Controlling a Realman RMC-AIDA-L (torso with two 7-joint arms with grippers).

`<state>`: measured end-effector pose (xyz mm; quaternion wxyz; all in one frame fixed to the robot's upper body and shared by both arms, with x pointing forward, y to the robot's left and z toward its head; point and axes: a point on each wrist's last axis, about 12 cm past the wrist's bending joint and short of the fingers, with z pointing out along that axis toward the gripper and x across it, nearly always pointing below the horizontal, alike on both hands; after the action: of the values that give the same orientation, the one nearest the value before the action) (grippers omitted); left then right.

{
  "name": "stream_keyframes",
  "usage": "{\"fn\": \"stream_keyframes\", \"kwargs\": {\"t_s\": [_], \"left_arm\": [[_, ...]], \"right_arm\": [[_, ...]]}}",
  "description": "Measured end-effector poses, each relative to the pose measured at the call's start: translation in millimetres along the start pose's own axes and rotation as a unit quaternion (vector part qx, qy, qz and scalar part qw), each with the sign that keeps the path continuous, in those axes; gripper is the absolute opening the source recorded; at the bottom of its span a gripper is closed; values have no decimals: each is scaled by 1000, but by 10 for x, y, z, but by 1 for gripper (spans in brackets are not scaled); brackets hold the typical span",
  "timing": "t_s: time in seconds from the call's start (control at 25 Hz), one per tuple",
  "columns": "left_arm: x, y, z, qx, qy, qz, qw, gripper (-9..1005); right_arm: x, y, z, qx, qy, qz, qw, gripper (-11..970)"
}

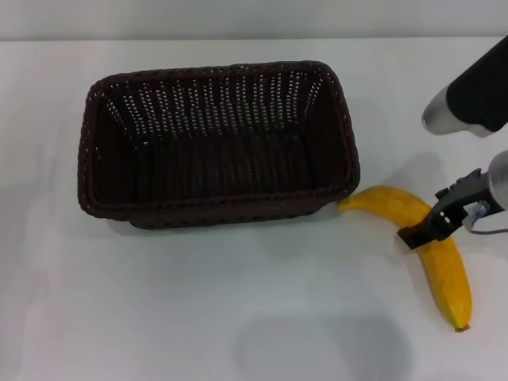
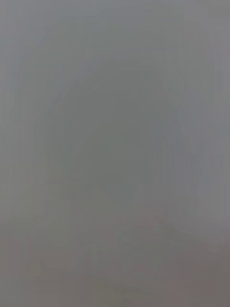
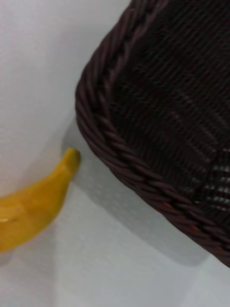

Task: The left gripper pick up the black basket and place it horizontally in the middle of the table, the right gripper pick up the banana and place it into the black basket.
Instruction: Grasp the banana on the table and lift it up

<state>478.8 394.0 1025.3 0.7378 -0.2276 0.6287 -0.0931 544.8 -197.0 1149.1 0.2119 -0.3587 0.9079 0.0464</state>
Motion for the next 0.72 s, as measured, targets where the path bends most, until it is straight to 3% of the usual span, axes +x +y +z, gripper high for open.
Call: {"fn": "stream_keyframes", "kwargs": {"t_s": [0.4,0.6,0.72], "left_arm": [[0,-12,15,2,0,-2,1000,778],[-6,-7,11,1,-2,-2,1000,778],[-12,-12,14,2,-5,-3,1000,778]], "right_arm": [[17,-12,90,-4,15,-16,1000,843],[42,-59,94,4,20,-20,1000,643],[51,-87,107,8,22,-21,1000,591]]}}
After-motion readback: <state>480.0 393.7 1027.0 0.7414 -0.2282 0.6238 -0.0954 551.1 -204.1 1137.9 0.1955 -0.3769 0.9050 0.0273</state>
